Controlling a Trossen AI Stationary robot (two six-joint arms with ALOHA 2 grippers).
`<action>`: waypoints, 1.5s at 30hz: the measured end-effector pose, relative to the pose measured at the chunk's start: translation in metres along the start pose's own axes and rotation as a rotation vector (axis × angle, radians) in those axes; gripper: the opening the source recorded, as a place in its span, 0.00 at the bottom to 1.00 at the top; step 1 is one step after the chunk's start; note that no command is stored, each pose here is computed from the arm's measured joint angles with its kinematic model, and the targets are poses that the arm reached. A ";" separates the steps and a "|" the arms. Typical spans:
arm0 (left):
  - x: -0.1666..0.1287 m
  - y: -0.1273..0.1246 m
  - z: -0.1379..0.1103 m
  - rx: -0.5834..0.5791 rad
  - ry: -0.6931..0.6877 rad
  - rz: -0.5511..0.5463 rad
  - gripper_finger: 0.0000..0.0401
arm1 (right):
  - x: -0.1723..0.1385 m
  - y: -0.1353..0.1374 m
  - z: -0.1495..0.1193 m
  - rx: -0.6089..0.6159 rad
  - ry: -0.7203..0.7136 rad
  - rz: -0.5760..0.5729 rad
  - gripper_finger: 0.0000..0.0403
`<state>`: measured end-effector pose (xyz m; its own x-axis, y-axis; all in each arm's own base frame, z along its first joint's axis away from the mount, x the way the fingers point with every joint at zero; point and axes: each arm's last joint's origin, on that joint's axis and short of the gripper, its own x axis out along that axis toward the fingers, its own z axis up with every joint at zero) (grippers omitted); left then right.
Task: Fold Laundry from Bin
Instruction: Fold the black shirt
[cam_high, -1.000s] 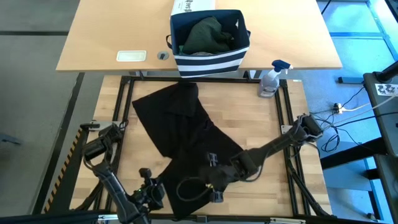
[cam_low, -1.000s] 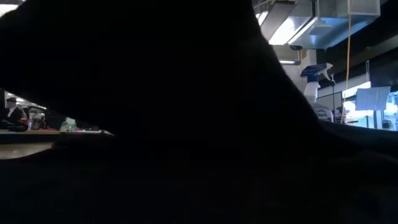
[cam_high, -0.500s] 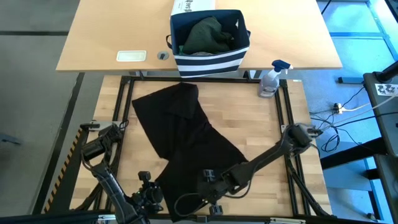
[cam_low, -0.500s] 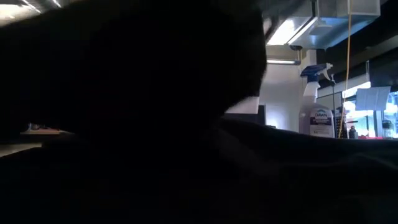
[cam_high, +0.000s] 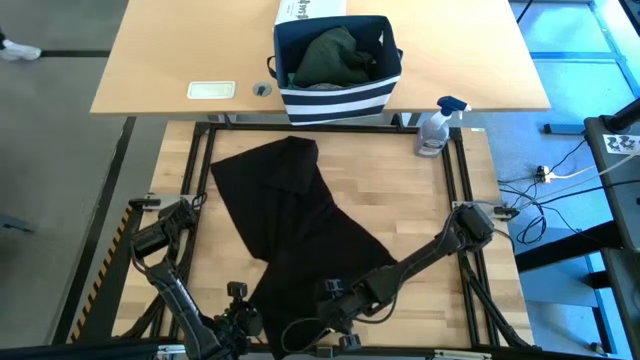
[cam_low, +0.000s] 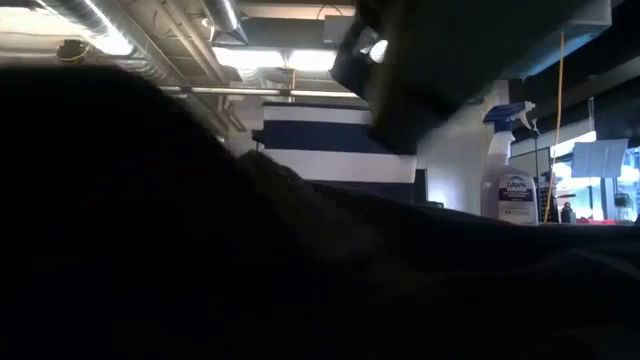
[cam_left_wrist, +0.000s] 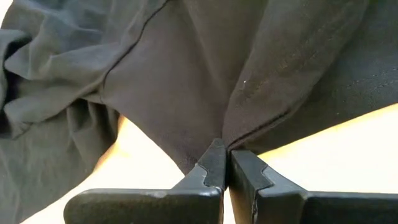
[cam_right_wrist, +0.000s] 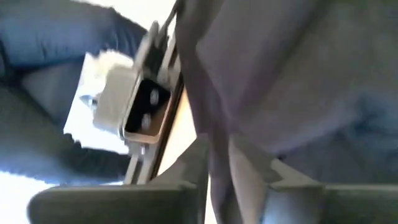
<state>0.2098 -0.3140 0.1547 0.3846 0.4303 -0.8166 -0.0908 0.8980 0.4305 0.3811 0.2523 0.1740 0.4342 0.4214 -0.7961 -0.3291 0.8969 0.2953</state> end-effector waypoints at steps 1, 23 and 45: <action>0.000 0.000 0.000 0.001 0.006 -0.003 0.00 | 0.000 0.000 -0.002 -0.004 0.020 0.001 0.20; 0.000 0.000 0.000 0.018 0.017 -0.010 0.00 | -0.042 -0.019 -0.062 0.063 0.381 -0.449 0.31; 0.022 0.012 0.031 -0.018 -0.028 0.008 0.00 | -0.062 -0.081 -0.146 0.274 0.334 -0.535 0.31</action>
<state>0.2457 -0.2962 0.1540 0.4095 0.4347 -0.8021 -0.1103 0.8963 0.4294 0.2590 0.1336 0.1224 0.1815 -0.1129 -0.9769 0.1014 0.9902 -0.0956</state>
